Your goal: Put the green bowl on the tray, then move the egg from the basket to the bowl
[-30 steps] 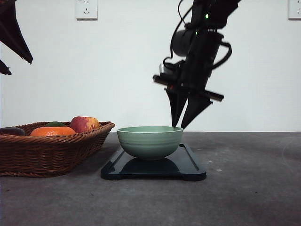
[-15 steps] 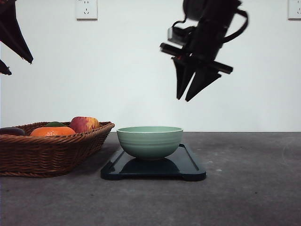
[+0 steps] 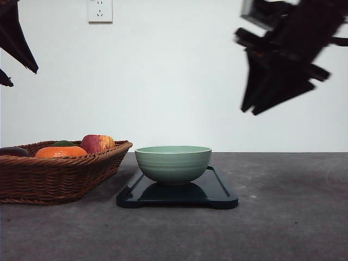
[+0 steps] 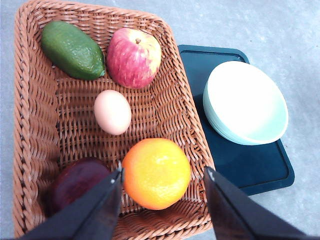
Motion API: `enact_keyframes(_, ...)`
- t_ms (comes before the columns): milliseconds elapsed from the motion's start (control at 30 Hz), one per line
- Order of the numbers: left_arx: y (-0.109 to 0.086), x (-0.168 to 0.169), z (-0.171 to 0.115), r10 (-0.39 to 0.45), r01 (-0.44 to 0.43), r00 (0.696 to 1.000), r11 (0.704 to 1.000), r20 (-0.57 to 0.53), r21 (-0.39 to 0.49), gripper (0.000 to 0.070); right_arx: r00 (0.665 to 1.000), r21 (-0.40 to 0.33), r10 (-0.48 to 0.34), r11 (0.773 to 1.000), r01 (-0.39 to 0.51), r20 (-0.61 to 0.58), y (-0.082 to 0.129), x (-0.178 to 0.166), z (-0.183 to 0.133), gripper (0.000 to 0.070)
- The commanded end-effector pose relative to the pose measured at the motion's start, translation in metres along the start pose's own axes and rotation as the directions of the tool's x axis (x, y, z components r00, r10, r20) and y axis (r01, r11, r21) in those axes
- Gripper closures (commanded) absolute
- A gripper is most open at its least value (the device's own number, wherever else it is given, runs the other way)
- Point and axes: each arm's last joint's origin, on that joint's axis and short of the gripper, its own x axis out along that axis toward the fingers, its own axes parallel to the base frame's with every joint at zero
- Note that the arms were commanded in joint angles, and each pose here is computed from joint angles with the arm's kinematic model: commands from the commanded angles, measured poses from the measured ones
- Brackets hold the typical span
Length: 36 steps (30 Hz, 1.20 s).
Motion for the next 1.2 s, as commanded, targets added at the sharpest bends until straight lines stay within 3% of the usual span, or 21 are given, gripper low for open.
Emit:
enact_keyframes(0,-0.002,-0.002,0.007,-0.01,0.01,1.0,1.0,0.025,0.016,0.039,1.0,-0.018,0.008,1.0,-0.008,0.016,0.002,-0.005,-0.009,0.0561)
enact_keyframes(167,-0.002,-0.002,0.007,-0.01,0.01,1.0,1.0,0.025,0.016,0.039,0.999,-0.019,0.01,1.0,-0.01,0.041,0.002,-0.023,-0.041,0.0561)
enact_keyframes(433,-0.002,-0.002,0.006,-0.009,0.009,1.0,1.0,0.019,-0.005,0.039,0.993,0.052,0.021,0.998,-0.027,0.114,0.003,-0.047,-0.078,0.0561)
enact_keyframes(800,-0.004,0.002,0.022,0.0,-0.002,0.999,0.999,-0.037,-0.043,0.0389,0.98,0.044,0.034,0.998,-0.043,0.195,0.006,-0.065,-0.081,0.0557)
enact_keyframes(933,-0.003,0.014,0.034,0.007,-0.011,0.996,0.999,-0.088,-0.044,0.0389,0.981,0.044,0.034,0.998,-0.043,0.193,0.006,-0.065,-0.081,0.0478)
enact_keyframes(1167,-0.003,0.049,0.056,0.05,-0.056,0.975,0.998,-0.216,-0.022,0.0389,0.981,0.045,0.033,0.998,-0.042,0.189,0.006,-0.064,-0.081,0.0468)
